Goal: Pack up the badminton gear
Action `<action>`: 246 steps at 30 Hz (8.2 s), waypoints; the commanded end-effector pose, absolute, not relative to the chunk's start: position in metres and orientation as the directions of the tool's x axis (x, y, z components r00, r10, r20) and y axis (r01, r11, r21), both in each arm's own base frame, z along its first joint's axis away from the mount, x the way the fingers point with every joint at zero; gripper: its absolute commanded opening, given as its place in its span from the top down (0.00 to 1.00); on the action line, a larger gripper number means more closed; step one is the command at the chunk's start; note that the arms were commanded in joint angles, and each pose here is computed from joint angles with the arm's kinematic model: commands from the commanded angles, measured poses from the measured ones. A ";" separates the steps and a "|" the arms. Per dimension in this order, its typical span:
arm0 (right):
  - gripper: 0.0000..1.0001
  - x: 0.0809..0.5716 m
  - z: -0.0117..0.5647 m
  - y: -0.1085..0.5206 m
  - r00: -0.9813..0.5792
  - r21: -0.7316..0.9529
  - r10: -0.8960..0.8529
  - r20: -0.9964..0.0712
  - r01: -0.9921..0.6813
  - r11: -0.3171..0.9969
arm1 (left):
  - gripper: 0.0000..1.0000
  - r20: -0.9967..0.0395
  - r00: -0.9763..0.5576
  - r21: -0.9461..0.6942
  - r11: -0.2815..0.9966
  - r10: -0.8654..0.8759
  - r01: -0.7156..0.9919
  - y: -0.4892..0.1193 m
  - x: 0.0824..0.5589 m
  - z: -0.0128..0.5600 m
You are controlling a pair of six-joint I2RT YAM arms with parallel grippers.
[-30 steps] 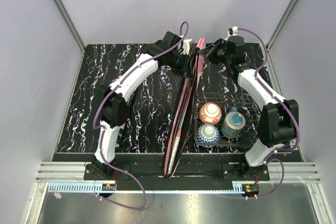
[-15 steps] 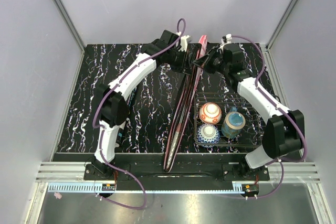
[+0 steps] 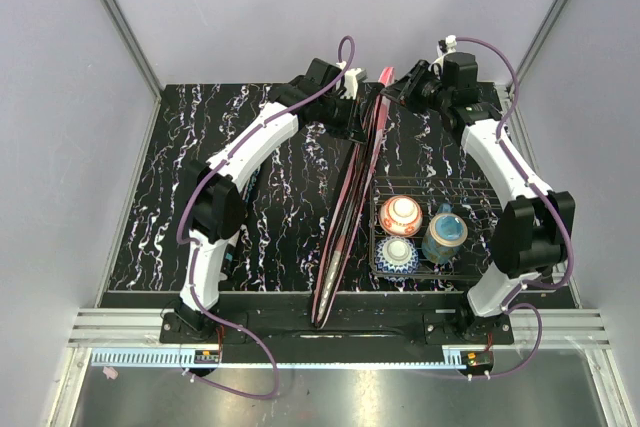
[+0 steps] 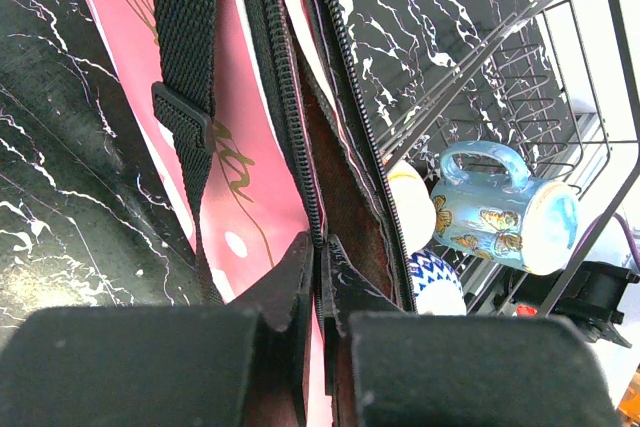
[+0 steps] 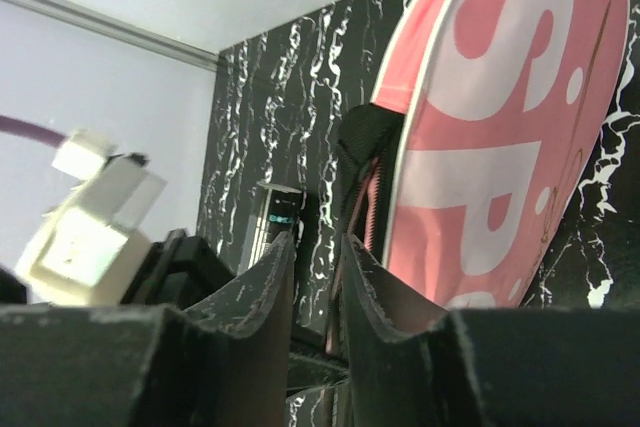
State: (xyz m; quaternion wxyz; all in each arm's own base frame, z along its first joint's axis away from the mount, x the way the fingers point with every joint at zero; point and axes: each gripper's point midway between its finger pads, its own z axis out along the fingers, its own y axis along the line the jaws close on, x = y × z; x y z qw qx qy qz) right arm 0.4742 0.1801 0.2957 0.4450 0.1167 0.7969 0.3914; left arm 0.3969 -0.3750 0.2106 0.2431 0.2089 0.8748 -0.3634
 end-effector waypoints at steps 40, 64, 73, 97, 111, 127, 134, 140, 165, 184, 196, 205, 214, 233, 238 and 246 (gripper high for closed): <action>1.00 0.436 0.236 0.211 -0.666 0.605 0.342 -0.663 -0.207 0.769 | 0.14 -0.696 -0.718 -0.591 0.582 -0.017 0.559 -0.322 0.384 0.288; 1.00 0.459 0.260 0.219 -0.619 0.753 0.525 -0.584 -0.171 0.635 | 1.00 -0.589 -0.800 -0.585 0.623 0.114 0.519 -0.330 0.395 0.219; 1.00 0.475 0.233 0.229 -0.570 0.853 0.697 -0.435 -0.012 0.522 | 1.00 -0.681 -0.723 -0.647 0.367 0.115 0.668 -0.375 0.305 0.346; 1.00 0.464 0.245 0.263 -0.610 0.929 0.702 -0.367 -0.270 0.251 | 0.34 -0.733 -0.680 -0.553 0.571 0.013 0.607 -0.304 0.311 0.331; 1.00 0.455 0.248 0.276 -0.669 0.916 0.629 -0.395 -0.334 0.221 | 0.62 -0.690 -0.711 -0.683 0.453 -0.141 0.573 -0.337 0.454 0.323; 1.00 0.456 0.256 0.276 -0.664 0.909 0.625 -0.411 -0.347 0.229 | 0.69 -0.644 -0.711 -0.753 0.400 -0.282 0.523 -0.349 0.508 0.312; 1.00 0.456 0.257 0.276 -0.663 0.909 0.625 -0.412 -0.349 0.229 | 0.70 -0.611 -0.735 -0.778 0.394 -0.294 0.489 -0.354 0.519 0.298; 1.00 0.456 0.256 0.276 -0.665 0.911 0.626 -0.408 -0.348 0.224 | 0.66 -0.593 -0.750 -0.794 0.372 -0.294 0.481 -0.358 0.522 0.292; 1.00 0.456 0.258 0.276 -0.666 0.911 0.625 -0.407 -0.348 0.222 | 0.75 -0.563 -0.777 -0.819 0.321 -0.283 0.476 -0.366 0.519 0.288; 1.00 0.456 0.260 0.277 -0.668 0.913 0.626 -0.402 -0.346 0.217 | 0.96 -0.550 -0.788 -0.827 0.308 -0.275 0.470 -0.372 0.519 0.285; 1.00 0.472 0.262 0.265 -0.605 0.926 0.705 -0.371 -0.292 0.237 | 1.00 -0.559 -0.802 -0.794 0.412 -0.209 0.447 -0.353 0.471 0.274; 1.00 0.470 0.261 0.264 -0.599 0.914 0.693 -0.402 -0.311 0.262 | 1.00 -0.579 -0.794 -0.776 0.422 -0.182 0.469 -0.334 0.422 0.270; 0.56 0.437 0.234 0.247 -0.659 0.850 0.575 -0.486 -0.204 0.485 | 1.00 -0.591 -0.789 -0.752 0.468 -0.168 0.464 -0.331 0.429 0.271; 0.23 0.484 0.249 0.231 -0.686 0.706 0.442 -0.578 -0.148 0.693 | 1.00 -0.592 -0.788 -0.754 0.462 -0.170 0.467 -0.331 0.422 0.285; 0.28 0.486 0.227 0.255 -0.722 0.685 0.406 -0.560 -0.129 0.717 | 1.00 -0.599 -0.783 -0.749 0.463 -0.169 0.473 -0.331 0.420 0.289; 0.65 0.492 0.226 0.268 -0.714 0.714 0.460 -0.527 -0.079 0.696 | 1.00 -0.639 -0.760 -0.684 0.540 -0.117 0.492 -0.335 0.412 0.279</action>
